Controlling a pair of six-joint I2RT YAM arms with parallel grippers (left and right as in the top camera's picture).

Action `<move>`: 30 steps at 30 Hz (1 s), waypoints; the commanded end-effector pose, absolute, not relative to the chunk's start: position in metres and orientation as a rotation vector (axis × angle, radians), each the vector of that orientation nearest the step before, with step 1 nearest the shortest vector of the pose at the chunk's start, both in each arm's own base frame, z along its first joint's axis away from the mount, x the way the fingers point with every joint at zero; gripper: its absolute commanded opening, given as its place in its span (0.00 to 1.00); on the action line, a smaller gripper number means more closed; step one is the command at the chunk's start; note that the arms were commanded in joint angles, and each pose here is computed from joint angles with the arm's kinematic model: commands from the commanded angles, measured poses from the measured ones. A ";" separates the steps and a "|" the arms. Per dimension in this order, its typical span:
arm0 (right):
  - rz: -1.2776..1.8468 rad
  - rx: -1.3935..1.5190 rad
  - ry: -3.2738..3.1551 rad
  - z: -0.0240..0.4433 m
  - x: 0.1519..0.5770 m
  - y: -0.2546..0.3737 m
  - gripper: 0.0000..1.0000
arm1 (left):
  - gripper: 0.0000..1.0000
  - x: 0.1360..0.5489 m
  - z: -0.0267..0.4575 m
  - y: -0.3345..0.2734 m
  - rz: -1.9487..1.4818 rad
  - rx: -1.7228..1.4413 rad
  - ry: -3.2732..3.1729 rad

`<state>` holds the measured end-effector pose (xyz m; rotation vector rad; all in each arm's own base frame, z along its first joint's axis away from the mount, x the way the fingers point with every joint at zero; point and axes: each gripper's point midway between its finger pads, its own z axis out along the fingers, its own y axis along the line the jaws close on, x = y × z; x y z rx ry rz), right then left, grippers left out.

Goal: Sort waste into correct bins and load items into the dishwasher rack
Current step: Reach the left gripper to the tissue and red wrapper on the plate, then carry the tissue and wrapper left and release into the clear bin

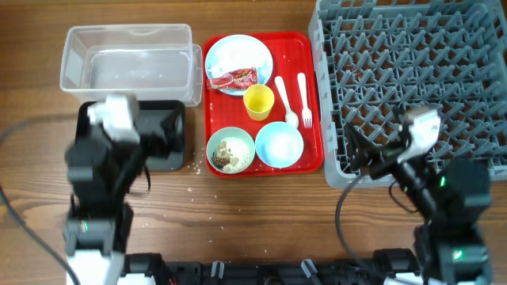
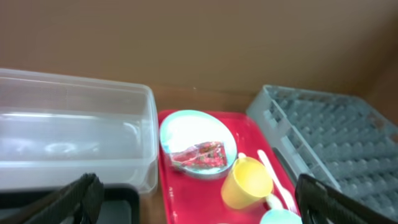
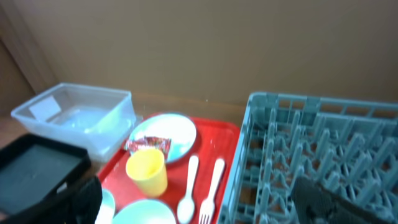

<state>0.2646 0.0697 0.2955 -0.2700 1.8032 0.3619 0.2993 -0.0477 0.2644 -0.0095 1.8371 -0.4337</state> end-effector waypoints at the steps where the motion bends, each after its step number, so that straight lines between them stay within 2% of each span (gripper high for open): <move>1: 0.388 -0.290 1.900 0.316 0.280 0.075 1.00 | 1.00 0.355 0.287 -0.083 -0.421 0.217 2.056; 5: 0.469 -0.284 2.065 0.299 0.296 0.082 1.00 | 1.00 0.424 0.259 -0.146 -0.400 0.599 2.276; 8: 0.490 -0.273 2.142 0.281 0.298 0.083 1.00 | 1.00 0.465 0.231 -0.181 -0.394 0.754 2.270; 11: 0.495 -0.268 2.194 0.270 0.293 0.082 1.00 | 1.00 0.504 0.170 -0.203 -0.387 0.791 2.273; 15: 0.497 -0.267 2.198 0.269 0.292 0.083 1.00 | 1.00 0.524 0.094 -0.201 -0.340 0.786 2.367; 21: 0.496 -0.268 2.198 0.269 0.292 0.083 1.00 | 0.98 0.532 0.022 -0.196 -0.299 0.784 2.456; 23: 0.496 -0.267 2.197 0.269 0.293 0.083 1.00 | 0.87 0.528 0.000 -0.195 -0.302 0.789 2.495; 25: 0.495 -0.267 2.197 0.269 0.293 0.083 1.00 | 0.61 0.529 -0.011 -0.190 -0.268 0.784 2.517; 26: 0.496 -0.267 2.197 0.269 0.293 0.082 1.00 | 0.43 0.530 -0.012 -0.188 -0.254 0.781 2.517; 27: 0.495 -0.268 2.195 0.270 0.293 0.083 1.00 | 0.09 0.531 -0.012 -0.189 -0.254 0.779 2.512; 28: 0.495 -0.268 2.194 0.270 0.293 0.083 1.00 | 0.04 0.532 -0.011 -0.189 -0.255 0.776 2.510; 30: 0.495 -0.268 2.191 0.271 0.294 0.083 1.00 | 0.04 0.542 0.016 -0.190 -0.290 0.628 2.496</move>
